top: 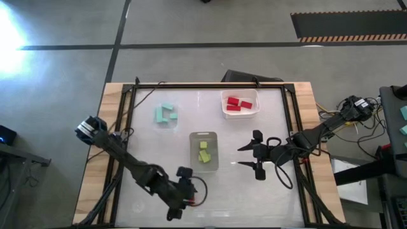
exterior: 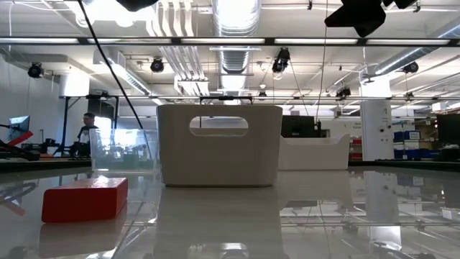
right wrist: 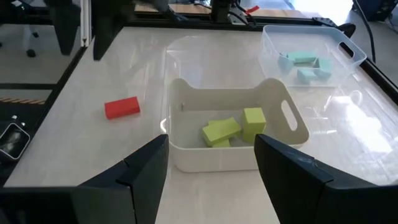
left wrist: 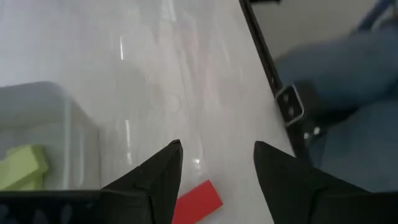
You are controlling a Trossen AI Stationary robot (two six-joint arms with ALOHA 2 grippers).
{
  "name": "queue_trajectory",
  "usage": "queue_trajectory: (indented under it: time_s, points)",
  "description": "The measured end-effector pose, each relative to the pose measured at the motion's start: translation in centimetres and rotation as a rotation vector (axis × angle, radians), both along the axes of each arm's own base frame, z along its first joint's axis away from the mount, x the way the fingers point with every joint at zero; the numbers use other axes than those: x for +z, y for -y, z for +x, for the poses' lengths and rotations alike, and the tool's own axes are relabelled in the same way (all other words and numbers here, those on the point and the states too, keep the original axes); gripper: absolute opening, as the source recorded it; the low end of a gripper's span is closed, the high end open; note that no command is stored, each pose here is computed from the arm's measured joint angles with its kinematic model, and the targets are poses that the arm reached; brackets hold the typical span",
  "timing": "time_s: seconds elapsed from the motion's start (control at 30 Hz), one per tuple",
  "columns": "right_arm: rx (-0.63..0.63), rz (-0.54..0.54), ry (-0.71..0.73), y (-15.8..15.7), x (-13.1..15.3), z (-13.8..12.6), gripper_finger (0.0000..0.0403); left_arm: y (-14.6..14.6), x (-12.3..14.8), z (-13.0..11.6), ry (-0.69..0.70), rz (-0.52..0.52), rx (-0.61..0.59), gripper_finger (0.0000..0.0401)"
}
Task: Sort & place blocks by color
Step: Put the red block into the white bin
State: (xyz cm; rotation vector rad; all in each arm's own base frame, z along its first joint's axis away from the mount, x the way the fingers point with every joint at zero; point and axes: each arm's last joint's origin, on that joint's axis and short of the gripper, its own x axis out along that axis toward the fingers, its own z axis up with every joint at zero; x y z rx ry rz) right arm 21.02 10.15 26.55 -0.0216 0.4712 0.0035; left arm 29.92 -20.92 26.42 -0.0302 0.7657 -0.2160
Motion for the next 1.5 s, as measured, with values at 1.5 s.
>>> queue_trajectory:
  time_s: [1.5]
  points:
    - [-0.006,0.011,0.000,0.0,0.0,0.0,0.0228,-1.0,-9.1,3.2,-0.221,0.414,-0.606,0.0183]
